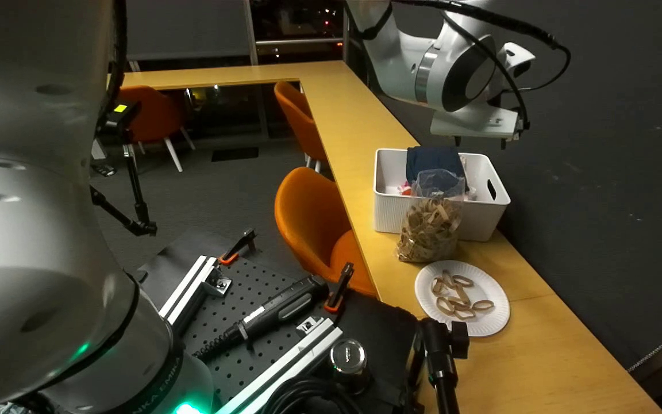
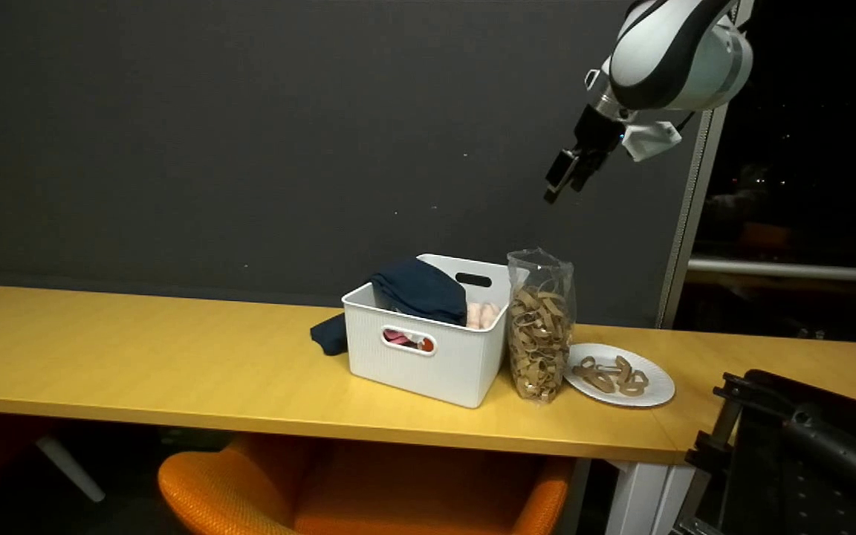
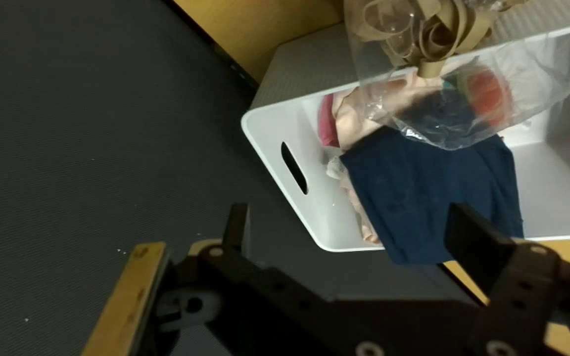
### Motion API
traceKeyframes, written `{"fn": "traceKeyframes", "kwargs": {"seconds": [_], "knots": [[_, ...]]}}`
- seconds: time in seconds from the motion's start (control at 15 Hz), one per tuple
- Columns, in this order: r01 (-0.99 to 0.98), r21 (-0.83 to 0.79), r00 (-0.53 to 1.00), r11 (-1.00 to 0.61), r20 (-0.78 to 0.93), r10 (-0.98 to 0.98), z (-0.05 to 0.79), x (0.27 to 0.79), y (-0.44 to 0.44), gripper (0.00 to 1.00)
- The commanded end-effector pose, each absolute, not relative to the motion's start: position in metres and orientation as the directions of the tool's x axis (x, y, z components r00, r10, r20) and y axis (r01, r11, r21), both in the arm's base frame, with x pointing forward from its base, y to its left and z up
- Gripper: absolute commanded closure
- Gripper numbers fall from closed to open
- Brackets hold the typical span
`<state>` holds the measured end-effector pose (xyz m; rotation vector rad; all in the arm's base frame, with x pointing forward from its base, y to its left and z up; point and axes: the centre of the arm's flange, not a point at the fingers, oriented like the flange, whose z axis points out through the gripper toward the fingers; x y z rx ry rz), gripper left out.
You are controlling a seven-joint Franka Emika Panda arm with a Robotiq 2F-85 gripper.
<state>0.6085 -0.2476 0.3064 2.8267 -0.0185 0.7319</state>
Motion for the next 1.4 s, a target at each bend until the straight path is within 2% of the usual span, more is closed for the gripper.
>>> {"fn": "traceKeyframes", "kwargs": {"seconds": [0.0, 0.67, 1.33], "knots": [[-0.1, 0.221, 0.91, -0.97, 0.415, 0.001, 0.318, 0.577, -0.268, 0.0], [-0.19, 0.203, 0.956, -0.961, 0.259, -0.135, 0.261, 0.468, -0.283, 0.0], [-0.175, 0.264, 0.974, -0.949, 0.186, -0.128, 0.201, 0.464, -0.295, 0.0]]}}
